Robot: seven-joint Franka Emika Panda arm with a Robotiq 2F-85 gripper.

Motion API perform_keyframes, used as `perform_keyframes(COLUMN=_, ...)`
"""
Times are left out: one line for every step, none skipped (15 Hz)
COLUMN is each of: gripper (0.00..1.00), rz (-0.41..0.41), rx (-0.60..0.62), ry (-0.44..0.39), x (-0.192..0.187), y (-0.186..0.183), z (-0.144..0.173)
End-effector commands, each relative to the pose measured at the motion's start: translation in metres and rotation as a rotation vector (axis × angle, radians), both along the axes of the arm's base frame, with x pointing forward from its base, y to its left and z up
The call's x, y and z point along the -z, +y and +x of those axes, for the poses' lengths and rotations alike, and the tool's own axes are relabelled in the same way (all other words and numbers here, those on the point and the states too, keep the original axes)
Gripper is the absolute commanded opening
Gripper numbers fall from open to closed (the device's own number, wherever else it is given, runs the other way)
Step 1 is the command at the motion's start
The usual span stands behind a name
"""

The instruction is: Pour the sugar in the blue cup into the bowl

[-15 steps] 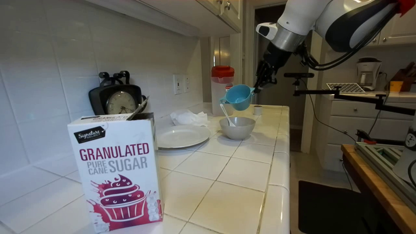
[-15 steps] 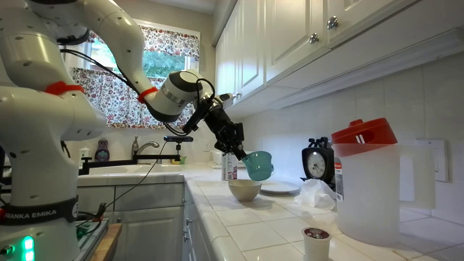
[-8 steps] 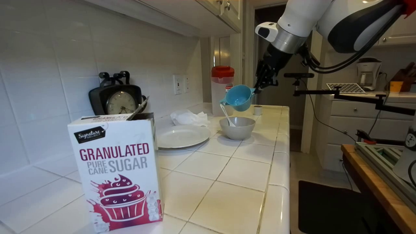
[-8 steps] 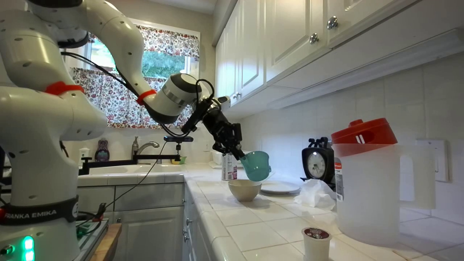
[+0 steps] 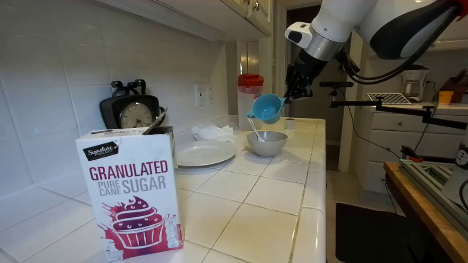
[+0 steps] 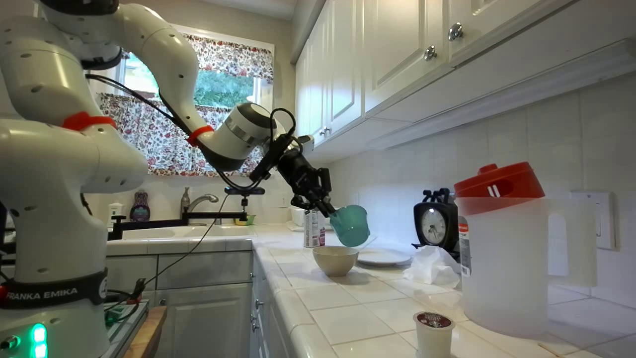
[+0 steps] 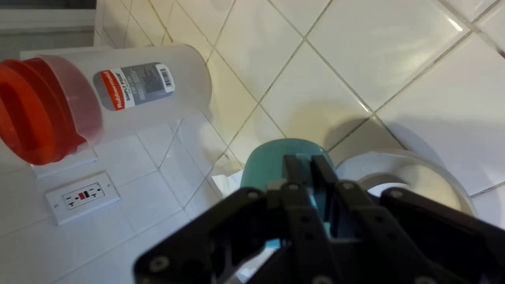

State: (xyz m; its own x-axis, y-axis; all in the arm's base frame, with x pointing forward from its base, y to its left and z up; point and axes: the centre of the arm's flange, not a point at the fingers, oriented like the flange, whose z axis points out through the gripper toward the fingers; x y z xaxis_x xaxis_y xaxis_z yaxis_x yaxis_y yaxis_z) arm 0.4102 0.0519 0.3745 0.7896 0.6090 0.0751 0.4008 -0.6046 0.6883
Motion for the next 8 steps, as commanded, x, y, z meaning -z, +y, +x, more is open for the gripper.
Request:
perform_keyframes(gripper=0.03, rz=-0.066, rx=-0.005, ry=0.0, x=0.001, y=0.0061, z=0.0016)
perform_keyframes(gripper=0.03, rz=-0.074, rx=-0.009, ry=0.006, x=0.002, y=0.008, z=0.001)
perform_keyframes(gripper=0.03, rz=-0.086, rx=-0.01, ry=0.01, x=0.0034, y=0.0099, z=0.0004)
perform_keyframes(gripper=0.03, rz=-0.099, rx=-0.01, ry=0.016, x=0.0038, y=0.0115, z=-0.0006)
perform_keyframes(gripper=0.03, rz=-0.113, rx=-0.009, ry=0.021, x=0.0048, y=0.0124, z=-0.0009)
perform_keyframes(gripper=0.03, rz=-0.126, rx=-0.009, ry=0.025, x=0.0049, y=0.0137, z=-0.0018)
perform_keyframes(gripper=0.03, rz=-0.143, rx=-0.005, ry=0.03, x=0.0053, y=0.0146, z=-0.0024)
perform_keyframes(gripper=0.03, rz=-0.161, rx=-0.001, ry=0.032, x=0.0055, y=0.0156, z=-0.0031)
